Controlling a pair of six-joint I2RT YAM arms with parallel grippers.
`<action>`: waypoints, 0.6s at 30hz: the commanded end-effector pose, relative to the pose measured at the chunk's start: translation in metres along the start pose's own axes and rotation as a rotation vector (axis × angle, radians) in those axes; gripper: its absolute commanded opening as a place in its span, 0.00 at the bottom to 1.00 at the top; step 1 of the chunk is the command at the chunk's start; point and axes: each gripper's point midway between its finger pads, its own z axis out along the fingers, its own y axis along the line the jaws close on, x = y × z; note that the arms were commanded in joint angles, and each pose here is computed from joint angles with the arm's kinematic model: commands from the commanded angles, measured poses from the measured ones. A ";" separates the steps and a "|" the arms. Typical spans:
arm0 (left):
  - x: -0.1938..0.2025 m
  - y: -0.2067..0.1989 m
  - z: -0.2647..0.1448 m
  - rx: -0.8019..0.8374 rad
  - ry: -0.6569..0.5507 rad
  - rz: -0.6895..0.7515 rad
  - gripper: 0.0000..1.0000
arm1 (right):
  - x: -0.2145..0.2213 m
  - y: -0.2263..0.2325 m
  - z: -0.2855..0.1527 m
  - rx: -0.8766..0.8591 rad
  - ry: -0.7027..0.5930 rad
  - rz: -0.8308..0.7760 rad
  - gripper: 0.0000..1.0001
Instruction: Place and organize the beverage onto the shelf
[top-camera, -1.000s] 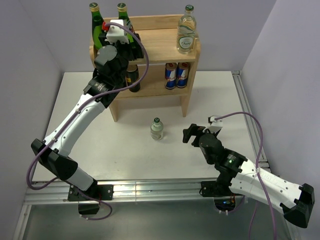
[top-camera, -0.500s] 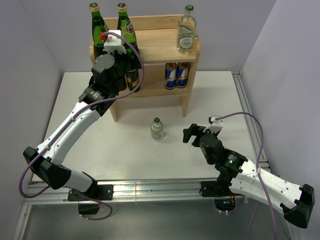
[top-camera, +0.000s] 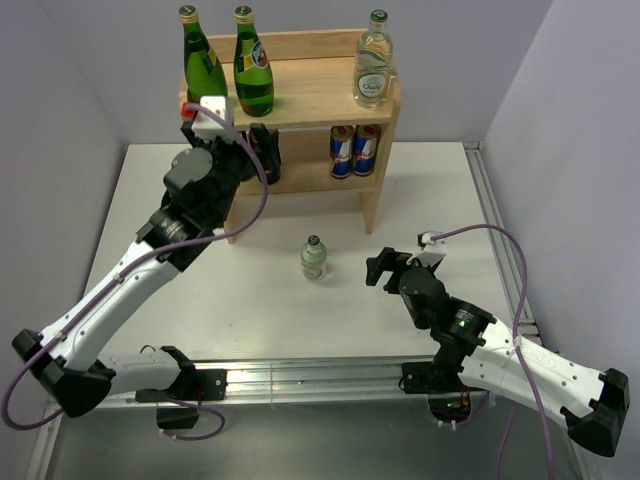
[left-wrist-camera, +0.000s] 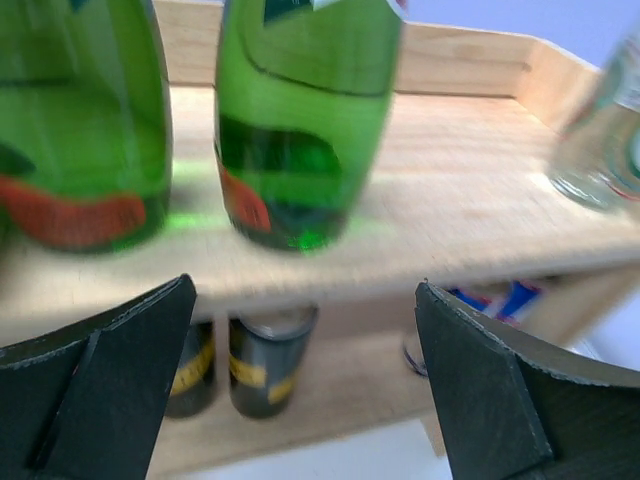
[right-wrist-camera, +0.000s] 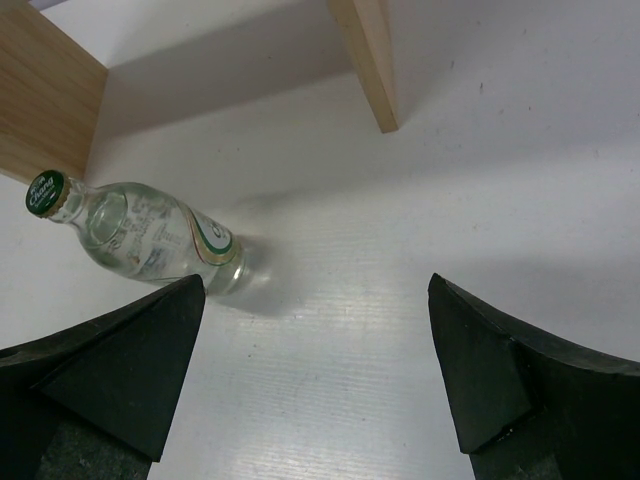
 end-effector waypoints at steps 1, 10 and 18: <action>0.035 -0.007 -0.029 0.018 0.084 -0.036 0.99 | -0.002 -0.003 0.000 0.010 -0.013 0.016 1.00; 0.124 -0.042 -0.118 0.154 0.257 -0.099 0.99 | 0.001 -0.002 0.000 0.005 -0.002 0.016 1.00; 0.208 -0.053 -0.136 0.206 0.347 -0.157 0.99 | 0.001 -0.001 -0.001 0.000 0.002 0.027 1.00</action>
